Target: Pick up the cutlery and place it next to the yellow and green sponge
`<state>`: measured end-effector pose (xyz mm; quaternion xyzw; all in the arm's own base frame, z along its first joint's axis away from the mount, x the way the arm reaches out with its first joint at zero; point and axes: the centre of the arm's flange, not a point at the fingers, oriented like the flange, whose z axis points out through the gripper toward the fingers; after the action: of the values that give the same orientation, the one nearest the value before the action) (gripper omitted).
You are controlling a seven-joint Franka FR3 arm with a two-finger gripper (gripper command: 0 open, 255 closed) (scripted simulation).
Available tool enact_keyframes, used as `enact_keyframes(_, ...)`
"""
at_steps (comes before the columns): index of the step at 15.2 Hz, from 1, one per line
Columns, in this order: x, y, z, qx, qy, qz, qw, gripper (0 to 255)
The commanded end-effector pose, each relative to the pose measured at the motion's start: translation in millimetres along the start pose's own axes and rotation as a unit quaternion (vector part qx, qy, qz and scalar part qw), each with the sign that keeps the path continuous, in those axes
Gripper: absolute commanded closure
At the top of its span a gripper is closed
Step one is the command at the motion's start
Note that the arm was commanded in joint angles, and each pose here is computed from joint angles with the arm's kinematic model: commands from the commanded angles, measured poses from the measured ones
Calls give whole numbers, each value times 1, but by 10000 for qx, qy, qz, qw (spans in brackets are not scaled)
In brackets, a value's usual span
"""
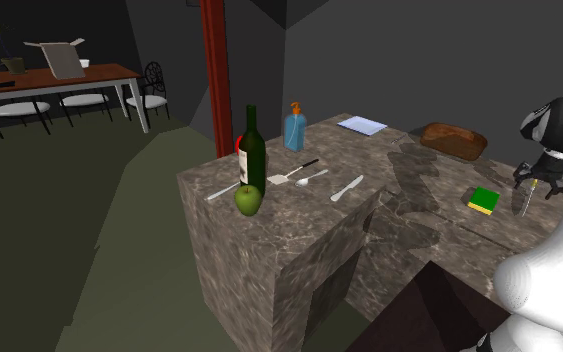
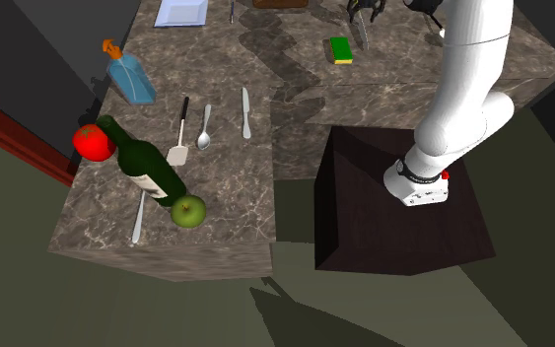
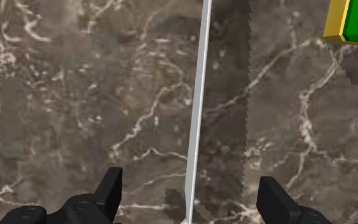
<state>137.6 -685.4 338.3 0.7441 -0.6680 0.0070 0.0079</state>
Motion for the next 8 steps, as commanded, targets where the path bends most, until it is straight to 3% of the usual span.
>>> enact_keyframes(1,0,0,0,0,0,0,10000,0)
enact_keyframes(5,0,0,-50,0,0,0,10000,0)
enact_keyframes(8,0,0,-50,0,0,0,10000,0)
